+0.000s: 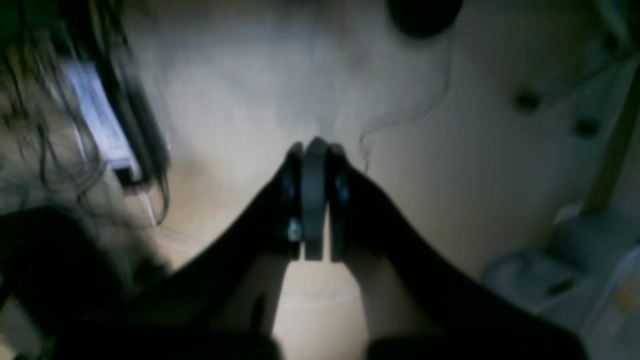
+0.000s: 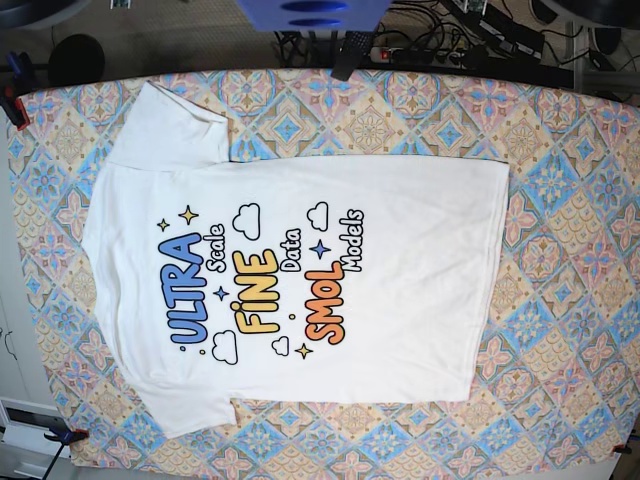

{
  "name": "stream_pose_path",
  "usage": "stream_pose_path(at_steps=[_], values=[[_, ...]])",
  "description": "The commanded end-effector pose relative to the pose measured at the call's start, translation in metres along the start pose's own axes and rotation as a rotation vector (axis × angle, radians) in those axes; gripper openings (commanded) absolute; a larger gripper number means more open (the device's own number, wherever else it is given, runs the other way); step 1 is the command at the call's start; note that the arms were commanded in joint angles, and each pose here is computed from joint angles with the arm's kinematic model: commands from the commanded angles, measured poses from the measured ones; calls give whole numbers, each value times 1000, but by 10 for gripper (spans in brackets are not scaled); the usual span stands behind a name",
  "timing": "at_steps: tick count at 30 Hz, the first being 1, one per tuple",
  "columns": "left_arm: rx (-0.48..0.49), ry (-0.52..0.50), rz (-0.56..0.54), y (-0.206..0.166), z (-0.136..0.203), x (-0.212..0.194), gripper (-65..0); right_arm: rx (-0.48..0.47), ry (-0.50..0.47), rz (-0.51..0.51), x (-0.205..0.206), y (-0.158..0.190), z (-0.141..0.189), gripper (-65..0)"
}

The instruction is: Fold the T-shirt properly

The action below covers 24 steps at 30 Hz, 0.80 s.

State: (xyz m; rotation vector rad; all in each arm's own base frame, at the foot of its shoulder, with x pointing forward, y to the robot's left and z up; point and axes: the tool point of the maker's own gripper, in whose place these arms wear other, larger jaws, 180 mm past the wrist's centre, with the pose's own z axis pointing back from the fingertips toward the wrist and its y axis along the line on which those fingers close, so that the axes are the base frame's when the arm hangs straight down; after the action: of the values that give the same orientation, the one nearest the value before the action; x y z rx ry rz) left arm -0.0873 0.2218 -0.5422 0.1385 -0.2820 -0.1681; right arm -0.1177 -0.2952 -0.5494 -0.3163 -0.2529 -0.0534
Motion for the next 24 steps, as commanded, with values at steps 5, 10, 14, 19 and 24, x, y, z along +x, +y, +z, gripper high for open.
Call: stream_pose_path(at_steps=[5, 10, 14, 19, 24], values=[[-20, -173, -8, 6, 48, 52, -639, -64, -89, 32, 20, -36, 35, -650], [-77, -328, 58, 11, 85, 111, -638, -100, -167, 46, 60, -55, 61, -650], [-124, -402, 135, 14, 104, 156, -638, -67, -247, -121, 105, -52, 74, -650], [-171, -425, 301, 24, 98, 205, -627, 19, -259, -326, 139, -43, 86, -650], [-287, -391, 534, 30, 88, 240, -521, 74, -296, -343, 168, -32, 99, -650]])
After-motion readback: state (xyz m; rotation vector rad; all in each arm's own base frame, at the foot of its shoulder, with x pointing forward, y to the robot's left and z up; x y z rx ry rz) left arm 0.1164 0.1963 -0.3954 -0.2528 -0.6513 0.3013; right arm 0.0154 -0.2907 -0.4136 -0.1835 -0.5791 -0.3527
